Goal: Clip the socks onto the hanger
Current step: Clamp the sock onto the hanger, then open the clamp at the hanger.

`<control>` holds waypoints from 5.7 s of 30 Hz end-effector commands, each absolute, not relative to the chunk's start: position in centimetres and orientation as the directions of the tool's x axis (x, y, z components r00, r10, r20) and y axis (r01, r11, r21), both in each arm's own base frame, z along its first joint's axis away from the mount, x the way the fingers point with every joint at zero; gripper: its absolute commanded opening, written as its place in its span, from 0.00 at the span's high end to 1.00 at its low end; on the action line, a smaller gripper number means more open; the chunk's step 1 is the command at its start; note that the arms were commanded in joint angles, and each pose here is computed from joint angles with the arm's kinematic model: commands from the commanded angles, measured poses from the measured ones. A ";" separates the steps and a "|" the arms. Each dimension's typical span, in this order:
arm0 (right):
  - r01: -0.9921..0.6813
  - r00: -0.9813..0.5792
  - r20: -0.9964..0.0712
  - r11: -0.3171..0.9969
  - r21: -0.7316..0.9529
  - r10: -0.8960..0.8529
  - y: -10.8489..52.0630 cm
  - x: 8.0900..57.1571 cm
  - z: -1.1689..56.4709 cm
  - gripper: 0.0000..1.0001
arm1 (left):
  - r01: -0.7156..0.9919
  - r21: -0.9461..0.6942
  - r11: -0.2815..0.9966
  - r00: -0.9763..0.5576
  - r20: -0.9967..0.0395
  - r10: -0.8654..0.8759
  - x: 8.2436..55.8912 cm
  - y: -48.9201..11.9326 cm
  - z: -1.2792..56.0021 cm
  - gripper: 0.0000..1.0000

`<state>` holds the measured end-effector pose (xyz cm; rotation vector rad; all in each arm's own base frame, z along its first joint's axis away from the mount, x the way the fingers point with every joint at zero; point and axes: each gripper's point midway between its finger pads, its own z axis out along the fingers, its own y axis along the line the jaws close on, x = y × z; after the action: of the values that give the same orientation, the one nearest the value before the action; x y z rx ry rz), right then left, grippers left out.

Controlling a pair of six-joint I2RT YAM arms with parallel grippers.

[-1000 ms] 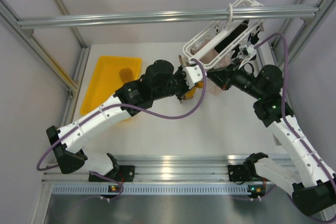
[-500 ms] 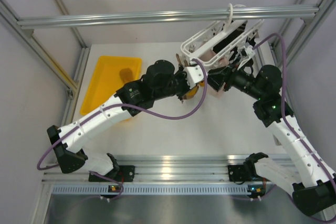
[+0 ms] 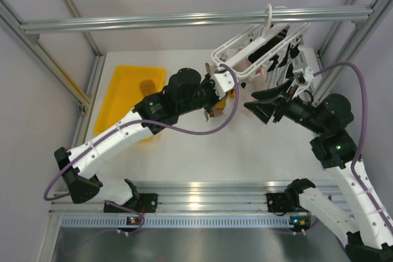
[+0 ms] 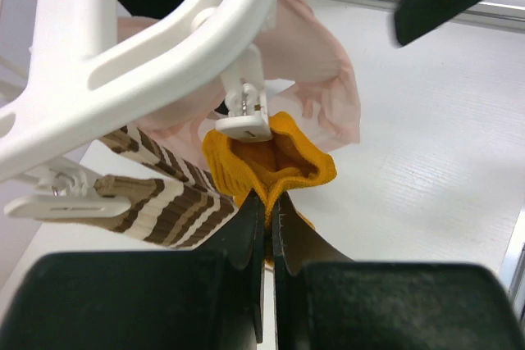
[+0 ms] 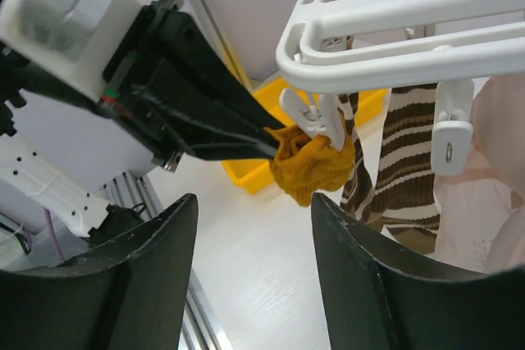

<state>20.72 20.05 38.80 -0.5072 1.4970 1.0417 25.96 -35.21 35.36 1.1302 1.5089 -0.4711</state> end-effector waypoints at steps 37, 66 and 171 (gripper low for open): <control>-0.830 -0.153 -0.942 0.479 0.287 0.300 21.7 26.9 43.2 0.82 | 0.857 0.076 0.509 -0.052 -0.971 0.232 29.3 -29.8 37.4 0.93; -0.722 -0.111 -0.940 0.623 0.300 0.323 19.3 27.7 42.8 0.67 | 0.719 0.425 0.550 0.391 -0.902 0.185 23.5 -35.0 41.0 0.46; -0.822 -0.298 -0.836 0.321 0.470 0.461 23.4 28.3 44.9 0.62 | 0.995 0.001 0.098 0.002 -1.000 -0.008 25.2 -38.4 39.0 0.97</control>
<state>28.41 23.51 42.18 -0.3654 1.4384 1.3443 28.05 -37.61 40.02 1.0368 1.2209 -1.0166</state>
